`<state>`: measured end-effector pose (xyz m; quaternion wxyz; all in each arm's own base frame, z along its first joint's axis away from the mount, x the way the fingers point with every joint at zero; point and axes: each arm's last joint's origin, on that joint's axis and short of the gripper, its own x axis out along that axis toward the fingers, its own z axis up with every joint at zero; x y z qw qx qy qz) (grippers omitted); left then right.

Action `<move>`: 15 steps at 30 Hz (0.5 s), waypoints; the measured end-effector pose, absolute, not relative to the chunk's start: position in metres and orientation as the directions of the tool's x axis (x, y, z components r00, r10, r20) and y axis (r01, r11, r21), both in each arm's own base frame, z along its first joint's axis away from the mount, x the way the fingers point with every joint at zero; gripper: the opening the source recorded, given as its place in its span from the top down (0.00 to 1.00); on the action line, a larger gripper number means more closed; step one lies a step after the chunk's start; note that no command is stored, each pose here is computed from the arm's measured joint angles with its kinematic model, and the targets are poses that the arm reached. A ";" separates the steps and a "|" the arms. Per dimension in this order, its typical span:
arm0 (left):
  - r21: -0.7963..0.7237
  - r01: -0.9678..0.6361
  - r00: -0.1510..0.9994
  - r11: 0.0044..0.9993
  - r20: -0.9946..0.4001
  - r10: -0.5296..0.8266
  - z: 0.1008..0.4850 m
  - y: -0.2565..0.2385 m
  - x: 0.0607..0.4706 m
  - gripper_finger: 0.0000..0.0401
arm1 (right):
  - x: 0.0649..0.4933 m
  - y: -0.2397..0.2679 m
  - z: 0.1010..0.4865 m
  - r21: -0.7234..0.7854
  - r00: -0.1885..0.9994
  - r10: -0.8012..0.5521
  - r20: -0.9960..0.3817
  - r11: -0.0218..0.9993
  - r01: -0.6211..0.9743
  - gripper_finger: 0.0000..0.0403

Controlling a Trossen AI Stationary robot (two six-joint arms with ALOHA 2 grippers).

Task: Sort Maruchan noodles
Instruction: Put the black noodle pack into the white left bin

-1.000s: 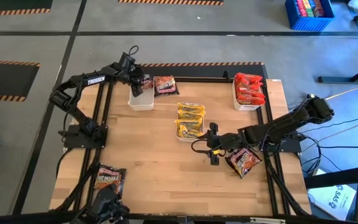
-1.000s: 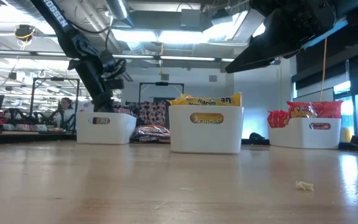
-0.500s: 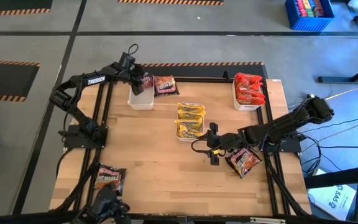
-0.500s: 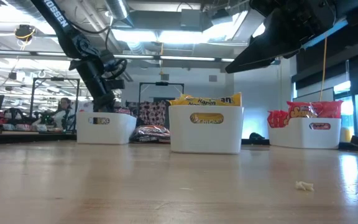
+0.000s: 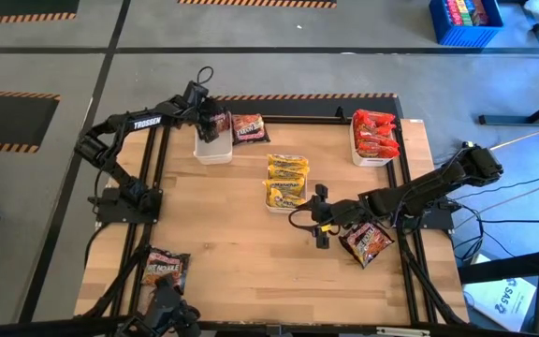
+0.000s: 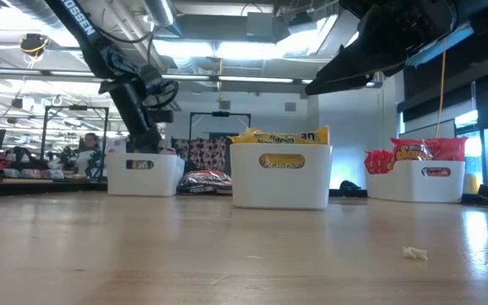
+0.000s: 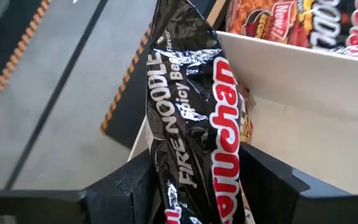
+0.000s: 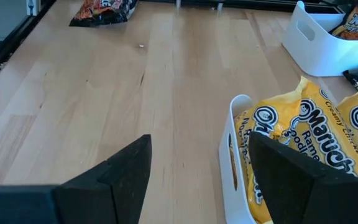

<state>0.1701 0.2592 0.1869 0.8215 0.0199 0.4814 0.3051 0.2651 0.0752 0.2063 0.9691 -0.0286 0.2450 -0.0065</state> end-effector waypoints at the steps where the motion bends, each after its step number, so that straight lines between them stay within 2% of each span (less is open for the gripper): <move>1: 0.345 -0.483 0.332 0.805 -0.778 0.533 0.187 0.258 0.171 0.52 | 0.265 0.075 0.206 -0.058 0.880 -0.026 -0.474 0.998 -0.001 0.38; 7: 0.447 -0.485 0.221 0.752 -0.769 0.600 0.187 0.256 0.174 0.52 | 0.265 0.075 0.206 -0.058 0.880 -0.027 -0.474 0.998 -0.001 0.38; 15: 0.424 -0.505 0.288 0.751 -0.738 0.610 0.203 0.251 0.172 0.52 | 0.265 0.075 0.206 -0.060 0.880 -0.026 -0.474 0.998 -0.002 0.38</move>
